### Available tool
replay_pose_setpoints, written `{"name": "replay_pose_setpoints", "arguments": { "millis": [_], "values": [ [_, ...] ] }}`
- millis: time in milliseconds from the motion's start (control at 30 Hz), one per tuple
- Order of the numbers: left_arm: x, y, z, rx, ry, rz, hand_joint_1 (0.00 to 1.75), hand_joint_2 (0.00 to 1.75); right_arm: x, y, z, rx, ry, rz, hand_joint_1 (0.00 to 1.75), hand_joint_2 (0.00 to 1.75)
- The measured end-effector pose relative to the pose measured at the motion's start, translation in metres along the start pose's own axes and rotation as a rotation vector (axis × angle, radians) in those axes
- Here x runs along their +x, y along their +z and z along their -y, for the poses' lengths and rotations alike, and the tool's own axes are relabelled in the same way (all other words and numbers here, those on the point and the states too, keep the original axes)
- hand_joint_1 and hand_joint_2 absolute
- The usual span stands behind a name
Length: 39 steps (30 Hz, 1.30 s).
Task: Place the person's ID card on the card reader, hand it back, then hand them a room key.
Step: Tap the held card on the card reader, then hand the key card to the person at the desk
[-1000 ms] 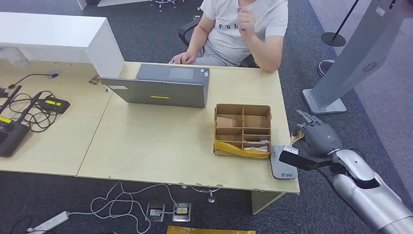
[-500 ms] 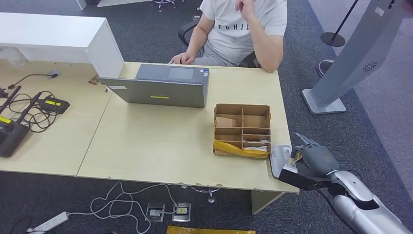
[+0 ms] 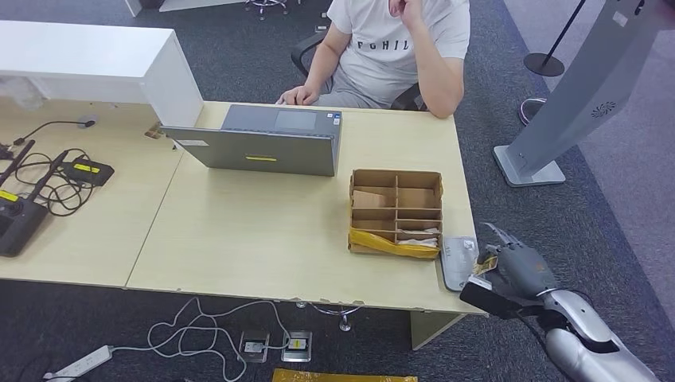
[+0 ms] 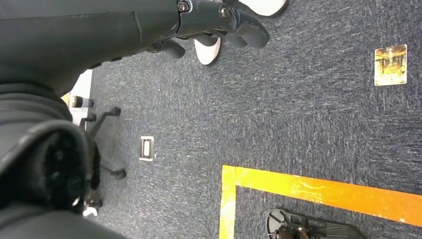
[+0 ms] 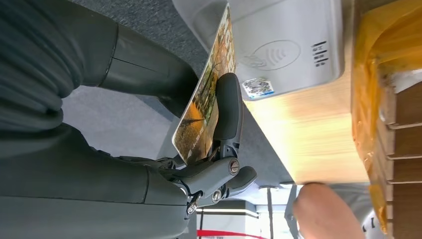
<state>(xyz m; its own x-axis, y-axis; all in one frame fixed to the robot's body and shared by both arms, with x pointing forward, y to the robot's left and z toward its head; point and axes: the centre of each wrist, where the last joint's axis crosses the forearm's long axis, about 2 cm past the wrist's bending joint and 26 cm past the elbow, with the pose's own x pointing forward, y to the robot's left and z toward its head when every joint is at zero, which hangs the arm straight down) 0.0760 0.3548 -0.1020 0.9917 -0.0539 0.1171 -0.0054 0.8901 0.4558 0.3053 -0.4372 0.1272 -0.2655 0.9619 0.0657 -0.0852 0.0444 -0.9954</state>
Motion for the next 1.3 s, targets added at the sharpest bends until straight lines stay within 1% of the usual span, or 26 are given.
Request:
{"name": "replay_pose_setpoints", "arguments": {
  "millis": [133, 267, 533, 633, 800, 900, 1033, 1167, 1300],
  "values": [
    [0.0, 0.0, 0.0, -0.002, 0.002, -0.001, 0.0, 0.0, -0.005, -0.001, 0.001, -0.009, -0.001, -0.009, 1.75, 1.75],
    [0.0, 0.0, 0.0, -0.003, 0.005, -0.001, 0.0, 0.0, -0.008, -0.006, 0.007, -0.023, 0.001, -0.02, 1.75, 1.75],
    [0.0, 0.0, 0.0, -0.011, 0.017, -0.003, 0.0, 0.0, -0.017, -0.02, 0.039, -0.074, 0.001, -0.084, 1.75, 1.75],
    [0.0, 0.0, 0.0, -0.017, 0.017, -0.003, 0.0, 0.0, -0.019, -0.025, 0.06, -0.111, 0.017, -0.095, 1.75, 1.75],
    [0.0, 0.0, 0.0, -0.024, 0.015, 0.01, 0.0, 0.0, -0.023, -0.039, 0.108, -0.209, 0.052, -0.092, 1.75, 1.75],
    [0.0, 0.0, 0.001, -0.034, 0.008, 0.02, 0.0, 0.0, -0.023, -0.047, 0.134, -0.262, 0.073, -0.086, 1.75, 1.75],
    [0.001, 0.0, 0.001, -0.041, 0.005, 0.037, 0.0, 0.0, -0.019, -0.056, 0.156, -0.312, 0.107, -0.063, 1.75, 1.75],
    [0.002, 0.0, 0.002, -0.047, -0.001, 0.051, 0.0, 0.0, -0.007, -0.067, 0.163, -0.341, 0.139, -0.024, 1.75, 1.75],
    [0.003, 0.001, 0.003, -0.054, -0.007, 0.055, 0.0, 0.0, 0.006, -0.076, 0.158, -0.347, 0.143, 0.012, 1.75, 1.75]
  ]
}}
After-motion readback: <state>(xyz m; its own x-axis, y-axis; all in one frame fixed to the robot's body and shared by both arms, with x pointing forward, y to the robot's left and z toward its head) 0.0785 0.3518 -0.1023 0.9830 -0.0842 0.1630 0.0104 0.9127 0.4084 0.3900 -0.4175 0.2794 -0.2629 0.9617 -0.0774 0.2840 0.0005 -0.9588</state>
